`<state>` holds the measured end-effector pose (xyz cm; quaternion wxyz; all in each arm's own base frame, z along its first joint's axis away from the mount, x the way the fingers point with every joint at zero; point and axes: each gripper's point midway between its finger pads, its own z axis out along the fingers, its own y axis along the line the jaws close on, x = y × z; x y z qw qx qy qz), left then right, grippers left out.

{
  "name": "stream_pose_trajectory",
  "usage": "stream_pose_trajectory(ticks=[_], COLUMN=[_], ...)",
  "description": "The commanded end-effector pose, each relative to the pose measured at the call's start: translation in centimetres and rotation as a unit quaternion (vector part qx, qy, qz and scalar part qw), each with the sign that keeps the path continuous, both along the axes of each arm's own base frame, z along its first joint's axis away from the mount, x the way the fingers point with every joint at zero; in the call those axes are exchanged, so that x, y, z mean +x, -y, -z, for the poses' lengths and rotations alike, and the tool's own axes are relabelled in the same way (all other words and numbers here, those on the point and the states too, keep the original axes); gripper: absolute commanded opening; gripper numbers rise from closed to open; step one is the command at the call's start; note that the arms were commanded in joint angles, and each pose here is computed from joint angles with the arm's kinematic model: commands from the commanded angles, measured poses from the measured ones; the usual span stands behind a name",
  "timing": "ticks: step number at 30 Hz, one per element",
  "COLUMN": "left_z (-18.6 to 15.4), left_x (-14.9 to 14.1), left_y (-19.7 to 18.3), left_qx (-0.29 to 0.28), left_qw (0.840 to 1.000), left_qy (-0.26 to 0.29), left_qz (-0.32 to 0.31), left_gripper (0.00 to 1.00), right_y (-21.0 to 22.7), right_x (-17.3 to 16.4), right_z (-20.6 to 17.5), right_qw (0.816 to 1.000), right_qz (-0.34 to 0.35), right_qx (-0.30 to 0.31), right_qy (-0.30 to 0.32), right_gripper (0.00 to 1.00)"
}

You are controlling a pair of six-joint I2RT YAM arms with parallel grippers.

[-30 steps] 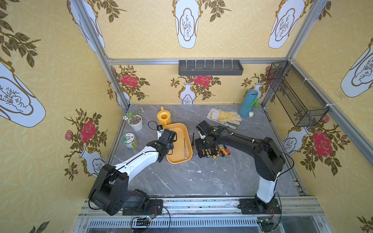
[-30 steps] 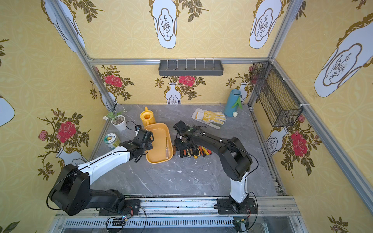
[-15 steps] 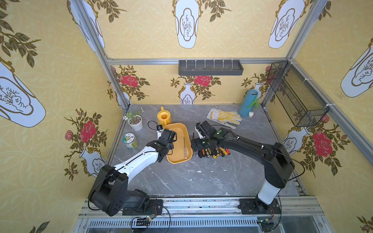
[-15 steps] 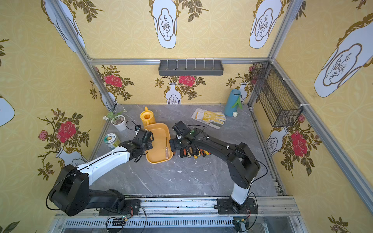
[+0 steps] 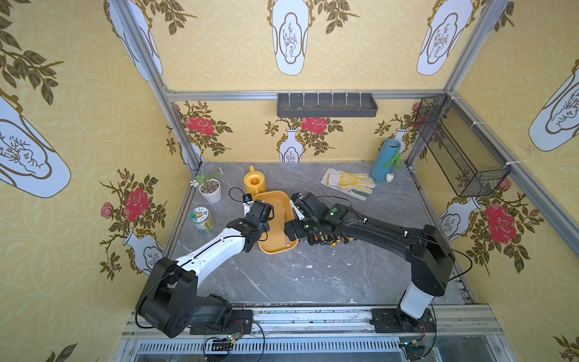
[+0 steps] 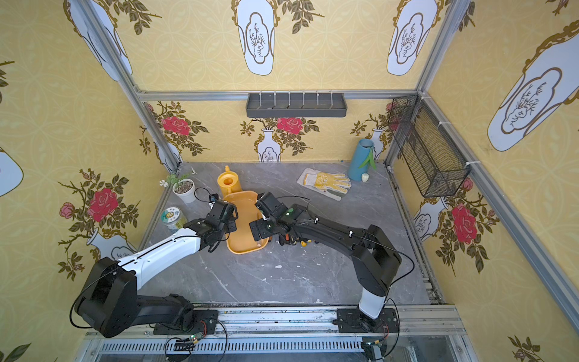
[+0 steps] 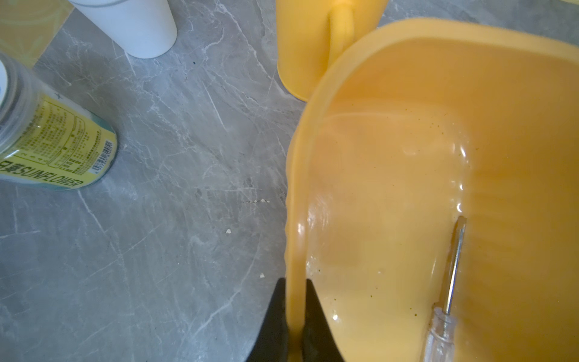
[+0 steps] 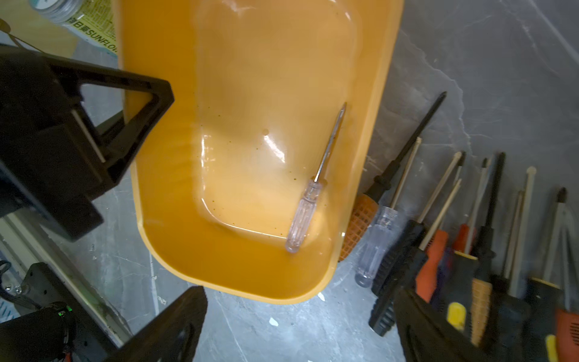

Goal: Take out the screwdriver from the storage box
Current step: Pick up the screwdriver from the storage box.

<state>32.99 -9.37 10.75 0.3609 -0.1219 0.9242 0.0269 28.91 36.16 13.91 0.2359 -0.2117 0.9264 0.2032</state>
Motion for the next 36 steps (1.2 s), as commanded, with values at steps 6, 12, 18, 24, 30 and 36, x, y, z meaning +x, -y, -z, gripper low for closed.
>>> stream_pose_trajectory(ticks=[6,12,18,24,30,36], left_z=[-0.2,-0.2,0.0,0.0,-0.2,-0.3], left_x=[-0.1,-0.2,-0.2,-0.2,-0.4,-0.4], left_y=[-0.3,-0.4,-0.4,-0.4,-0.5,-0.4], left_qx=[0.001,-0.002,-0.003,-0.005,-0.006,-0.009], left_qw=[1.000,1.000,1.000,1.000,1.000,1.000], left_qy=[0.009,0.010,0.009,0.010,0.013,0.014], left_qz=[-0.004,-0.009,-0.011,-0.011,-0.011,-0.011], left_gripper=[0.00,0.00,0.00,0.00,0.00,0.00], right_y=[-2.5,-3.0,-4.3,-5.4,-4.9,-5.2], right_x=[-0.3,-0.3,-0.3,-0.1,0.5,1.3], right_z=[0.7,2.3,3.2,4.3,5.4,6.2], right_qw=[1.000,0.999,0.997,0.996,0.994,0.989], right_qz=[0.012,0.031,0.044,0.052,0.085,0.125], right_qx=[0.021,0.012,0.024,0.029,0.019,0.031], right_qy=[-0.019,-0.039,-0.051,-0.065,-0.067,-0.069], right_gripper=[0.99,0.99,0.98,0.98,0.97,0.97])
